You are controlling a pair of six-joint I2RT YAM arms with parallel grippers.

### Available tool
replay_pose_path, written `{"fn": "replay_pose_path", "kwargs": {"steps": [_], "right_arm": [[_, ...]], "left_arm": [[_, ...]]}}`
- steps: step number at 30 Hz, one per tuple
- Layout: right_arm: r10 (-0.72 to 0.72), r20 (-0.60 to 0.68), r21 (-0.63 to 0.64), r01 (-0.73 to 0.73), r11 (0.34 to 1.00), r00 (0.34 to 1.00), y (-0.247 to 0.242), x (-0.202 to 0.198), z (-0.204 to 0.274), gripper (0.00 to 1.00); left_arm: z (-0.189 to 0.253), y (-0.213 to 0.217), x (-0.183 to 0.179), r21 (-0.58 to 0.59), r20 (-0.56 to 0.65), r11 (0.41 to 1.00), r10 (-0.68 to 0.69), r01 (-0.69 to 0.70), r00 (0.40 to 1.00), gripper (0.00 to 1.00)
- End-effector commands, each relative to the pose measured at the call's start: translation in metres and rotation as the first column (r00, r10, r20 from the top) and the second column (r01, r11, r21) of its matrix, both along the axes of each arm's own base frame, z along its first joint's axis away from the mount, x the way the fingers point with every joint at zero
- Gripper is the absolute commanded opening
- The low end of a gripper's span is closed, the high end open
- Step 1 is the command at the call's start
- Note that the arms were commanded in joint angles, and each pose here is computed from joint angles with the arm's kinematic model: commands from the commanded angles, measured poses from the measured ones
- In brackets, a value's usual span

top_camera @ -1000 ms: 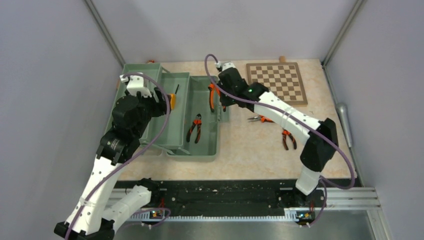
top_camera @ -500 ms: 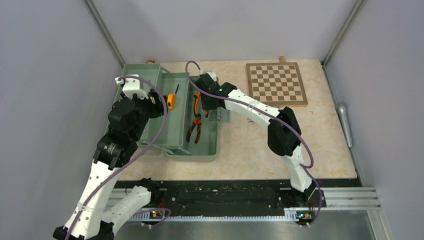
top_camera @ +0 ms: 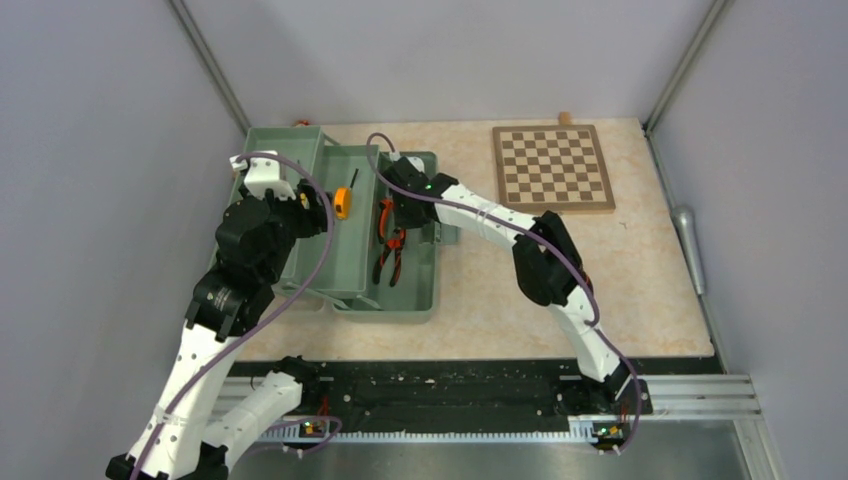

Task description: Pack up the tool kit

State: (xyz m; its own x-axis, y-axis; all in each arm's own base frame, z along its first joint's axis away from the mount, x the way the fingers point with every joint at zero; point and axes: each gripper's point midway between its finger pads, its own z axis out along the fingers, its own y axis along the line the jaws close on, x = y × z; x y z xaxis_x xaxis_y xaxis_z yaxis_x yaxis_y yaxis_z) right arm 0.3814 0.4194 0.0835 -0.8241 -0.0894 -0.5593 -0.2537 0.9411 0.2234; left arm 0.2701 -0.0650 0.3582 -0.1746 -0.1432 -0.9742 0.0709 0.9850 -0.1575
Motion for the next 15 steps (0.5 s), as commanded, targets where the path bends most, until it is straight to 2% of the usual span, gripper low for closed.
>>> {"fn": "replay_pose_path", "kwargs": {"steps": [1,7,15], "right_arm": [[-0.038,0.099,0.127,0.025,0.992,0.994,0.027,0.025,0.032,0.0],[-0.108,0.159,0.061,0.099,0.993,0.981,0.01,0.04,0.028,0.03],[-0.081,0.15,0.053,0.074,0.996,0.985,0.012,0.045,0.017,0.15]], "left_arm": [[0.012,0.004,-0.001,0.004,0.041,1.0,0.015,-0.015,0.999,0.74],[0.011,0.006,-0.003,0.008,0.042,1.0,0.023,-0.024,0.999,0.74],[0.011,0.005,-0.001,0.008,0.039,1.0,0.018,-0.018,0.999,0.74]]}}
